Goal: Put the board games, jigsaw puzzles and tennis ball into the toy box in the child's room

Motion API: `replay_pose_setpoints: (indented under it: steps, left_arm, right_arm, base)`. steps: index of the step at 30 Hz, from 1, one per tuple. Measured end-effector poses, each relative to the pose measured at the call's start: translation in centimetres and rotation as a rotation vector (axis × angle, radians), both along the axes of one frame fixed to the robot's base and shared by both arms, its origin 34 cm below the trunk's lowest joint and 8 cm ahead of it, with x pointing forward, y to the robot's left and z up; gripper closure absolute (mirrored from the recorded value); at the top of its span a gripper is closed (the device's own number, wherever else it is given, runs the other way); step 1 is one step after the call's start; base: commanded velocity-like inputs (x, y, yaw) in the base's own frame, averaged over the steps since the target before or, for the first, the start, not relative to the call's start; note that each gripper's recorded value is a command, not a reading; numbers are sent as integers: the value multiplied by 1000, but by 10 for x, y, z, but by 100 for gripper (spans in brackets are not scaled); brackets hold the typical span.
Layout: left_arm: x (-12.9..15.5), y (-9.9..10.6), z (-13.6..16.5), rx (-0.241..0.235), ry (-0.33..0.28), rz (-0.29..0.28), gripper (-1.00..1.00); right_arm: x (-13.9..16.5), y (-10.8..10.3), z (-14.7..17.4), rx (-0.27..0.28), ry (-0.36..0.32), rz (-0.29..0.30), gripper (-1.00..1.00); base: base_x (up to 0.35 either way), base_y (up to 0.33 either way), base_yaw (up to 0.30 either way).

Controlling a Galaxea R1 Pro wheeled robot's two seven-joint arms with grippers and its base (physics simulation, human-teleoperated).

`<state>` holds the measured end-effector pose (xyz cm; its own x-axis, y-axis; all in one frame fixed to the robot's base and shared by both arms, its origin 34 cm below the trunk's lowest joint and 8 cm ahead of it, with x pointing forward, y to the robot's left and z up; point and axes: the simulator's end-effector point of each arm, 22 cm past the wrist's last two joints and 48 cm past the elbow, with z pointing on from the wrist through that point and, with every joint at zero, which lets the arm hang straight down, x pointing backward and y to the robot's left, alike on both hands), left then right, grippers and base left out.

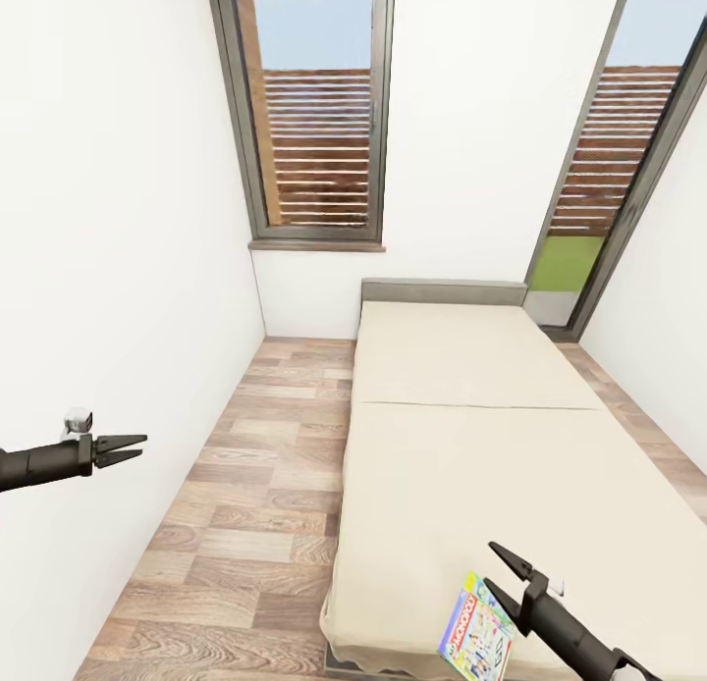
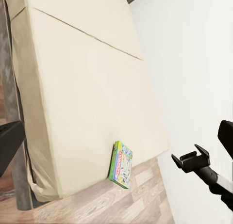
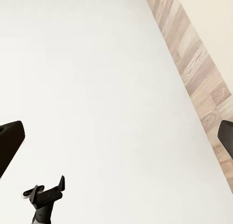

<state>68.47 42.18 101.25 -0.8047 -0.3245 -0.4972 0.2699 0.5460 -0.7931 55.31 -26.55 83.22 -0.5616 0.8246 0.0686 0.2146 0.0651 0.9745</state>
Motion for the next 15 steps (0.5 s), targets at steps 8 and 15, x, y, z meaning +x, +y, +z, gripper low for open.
replay_pose_setpoints:
  steps: [8, 15]
  left_arm:
    - [5, -2, -3, -3, 8, -3, -100]
    - [9, -3, -6, -1, 8, -7, -100]
  right_arm:
    - [4, -2, -5, 3, -8, -10, -100]
    - [7, -5, -11, 8, -12, -19, -100]
  base:
    - [0, 0, 0]
    - [0, 0, 0]
